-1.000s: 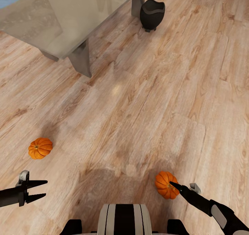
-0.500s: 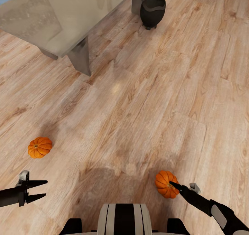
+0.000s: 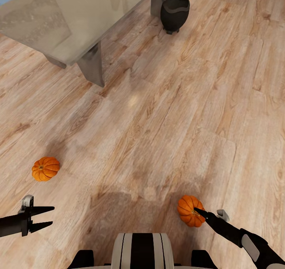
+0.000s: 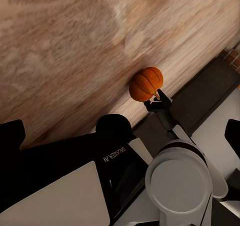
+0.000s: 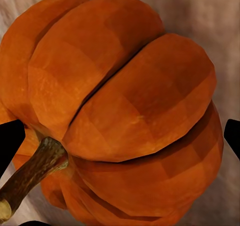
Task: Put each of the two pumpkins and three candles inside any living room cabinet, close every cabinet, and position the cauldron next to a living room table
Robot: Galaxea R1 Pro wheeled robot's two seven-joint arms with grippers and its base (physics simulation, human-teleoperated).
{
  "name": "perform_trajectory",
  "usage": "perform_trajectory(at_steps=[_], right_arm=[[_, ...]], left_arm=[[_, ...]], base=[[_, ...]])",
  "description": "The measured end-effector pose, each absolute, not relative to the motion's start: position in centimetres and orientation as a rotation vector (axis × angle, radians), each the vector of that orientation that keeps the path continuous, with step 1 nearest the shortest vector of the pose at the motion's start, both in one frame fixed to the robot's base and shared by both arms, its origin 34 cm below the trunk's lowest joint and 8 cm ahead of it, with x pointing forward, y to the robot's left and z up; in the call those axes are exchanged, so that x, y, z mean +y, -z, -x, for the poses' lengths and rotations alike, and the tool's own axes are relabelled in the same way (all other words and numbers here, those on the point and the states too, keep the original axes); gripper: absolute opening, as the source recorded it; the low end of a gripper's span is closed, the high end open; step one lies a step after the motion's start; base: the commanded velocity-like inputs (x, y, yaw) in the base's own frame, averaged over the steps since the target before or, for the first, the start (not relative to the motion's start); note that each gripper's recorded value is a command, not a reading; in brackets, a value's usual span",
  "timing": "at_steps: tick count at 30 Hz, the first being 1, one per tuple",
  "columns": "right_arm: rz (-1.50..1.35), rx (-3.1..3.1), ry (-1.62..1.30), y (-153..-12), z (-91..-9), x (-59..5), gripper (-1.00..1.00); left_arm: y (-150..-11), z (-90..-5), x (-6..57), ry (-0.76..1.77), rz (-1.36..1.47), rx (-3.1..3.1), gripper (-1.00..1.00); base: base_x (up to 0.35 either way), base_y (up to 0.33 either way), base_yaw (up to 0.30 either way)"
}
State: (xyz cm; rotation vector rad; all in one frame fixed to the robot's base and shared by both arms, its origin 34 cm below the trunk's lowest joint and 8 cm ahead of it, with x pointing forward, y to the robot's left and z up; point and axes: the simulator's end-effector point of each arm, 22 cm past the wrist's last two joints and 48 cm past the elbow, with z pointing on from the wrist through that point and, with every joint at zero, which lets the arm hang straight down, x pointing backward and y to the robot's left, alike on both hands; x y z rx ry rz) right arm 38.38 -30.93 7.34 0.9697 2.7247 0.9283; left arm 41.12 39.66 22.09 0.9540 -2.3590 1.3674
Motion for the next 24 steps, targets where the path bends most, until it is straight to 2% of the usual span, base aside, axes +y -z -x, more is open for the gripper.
perform_trajectory(at_steps=[24], right_arm=[[-0.922, 2.703, -0.900, -8.7, -40.6, -31.4, -1.00]], left_arm=[[-23.8, -42.4, 39.6, -1.406, -0.931, -2.394, 1.00]], base=[[0.000, 0.000, 0.000]])
